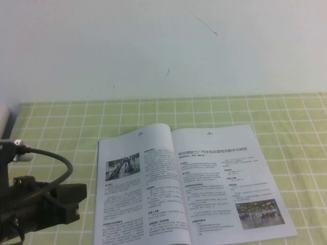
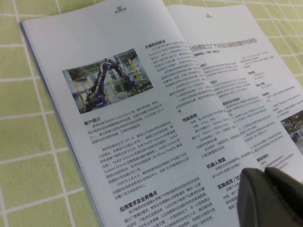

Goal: Close book
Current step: 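Close the open booklet and leave it lying on the table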

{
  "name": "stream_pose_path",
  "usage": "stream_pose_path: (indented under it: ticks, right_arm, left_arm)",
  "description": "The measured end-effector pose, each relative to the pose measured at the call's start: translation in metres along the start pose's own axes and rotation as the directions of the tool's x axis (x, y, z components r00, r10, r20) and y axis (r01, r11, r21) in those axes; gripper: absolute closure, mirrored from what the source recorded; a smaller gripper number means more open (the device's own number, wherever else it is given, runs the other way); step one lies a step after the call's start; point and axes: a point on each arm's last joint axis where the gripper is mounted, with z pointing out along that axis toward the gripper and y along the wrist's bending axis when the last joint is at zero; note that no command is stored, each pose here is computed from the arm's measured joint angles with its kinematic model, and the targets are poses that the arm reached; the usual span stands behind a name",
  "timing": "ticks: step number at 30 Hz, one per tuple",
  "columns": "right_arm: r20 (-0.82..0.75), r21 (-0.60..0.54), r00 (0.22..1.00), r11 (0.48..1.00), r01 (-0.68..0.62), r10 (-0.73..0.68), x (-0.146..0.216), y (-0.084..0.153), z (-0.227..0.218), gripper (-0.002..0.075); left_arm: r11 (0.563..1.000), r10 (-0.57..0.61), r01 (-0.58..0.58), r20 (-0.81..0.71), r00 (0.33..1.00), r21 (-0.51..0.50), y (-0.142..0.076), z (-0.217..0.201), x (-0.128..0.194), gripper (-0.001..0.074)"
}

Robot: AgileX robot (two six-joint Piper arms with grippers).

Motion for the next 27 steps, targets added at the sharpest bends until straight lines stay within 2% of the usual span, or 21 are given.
stream_pose_path:
  ticks: [7,11,14,18,21,23,27]
  right_arm:
    - [-0.057,-0.087,0.994,0.991,-0.099,0.094,0.003,0.009,0.004,0.0729]
    - [-0.079,-0.248,0.997,0.968,-0.038,0.019,0.002,0.028,0.015,0.0729]
    - [-0.077,-0.406,0.994,0.913,0.041,-0.079,0.001,0.053,0.027,0.0729]
    - [-0.038,-0.57,0.968,0.8,0.185,-0.25,-0.003,0.097,0.047,0.0729]
    - [-0.042,-0.636,0.923,0.723,0.271,-0.383,-0.003,0.13,0.067,0.0729]
    - [-0.049,-0.658,0.9,0.691,0.297,-0.433,-0.005,0.147,0.079,0.0729]
    - [-0.092,-0.663,0.864,0.678,0.318,-0.496,-0.008,0.164,0.106,0.0729]
  left_arm:
    - [0.999,-0.033,0.033,-0.026,0.999,0.017,0.002,0.007,0.001,0.0738]
    - [0.997,-0.069,0.07,-0.04,0.997,0.026,0.006,0.015,0.001,0.0738]
    - [0.997,-0.059,0.062,-0.071,0.996,0.04,0.01,0.025,0.003,0.0738]
    - [0.996,-0.083,0.086,-0.123,0.989,0.022,0.023,0.045,0.006,0.0738]
    - [0.996,-0.09,0.089,-0.138,0.986,-0.016,0.033,0.059,0.002,0.0738]
    - [0.995,-0.093,0.089,-0.146,0.985,-0.033,0.038,0.067,-0.003,0.0738]
    - [0.992,-0.105,0.092,-0.153,0.983,-0.091,0.05,0.08,-0.008,0.0738]
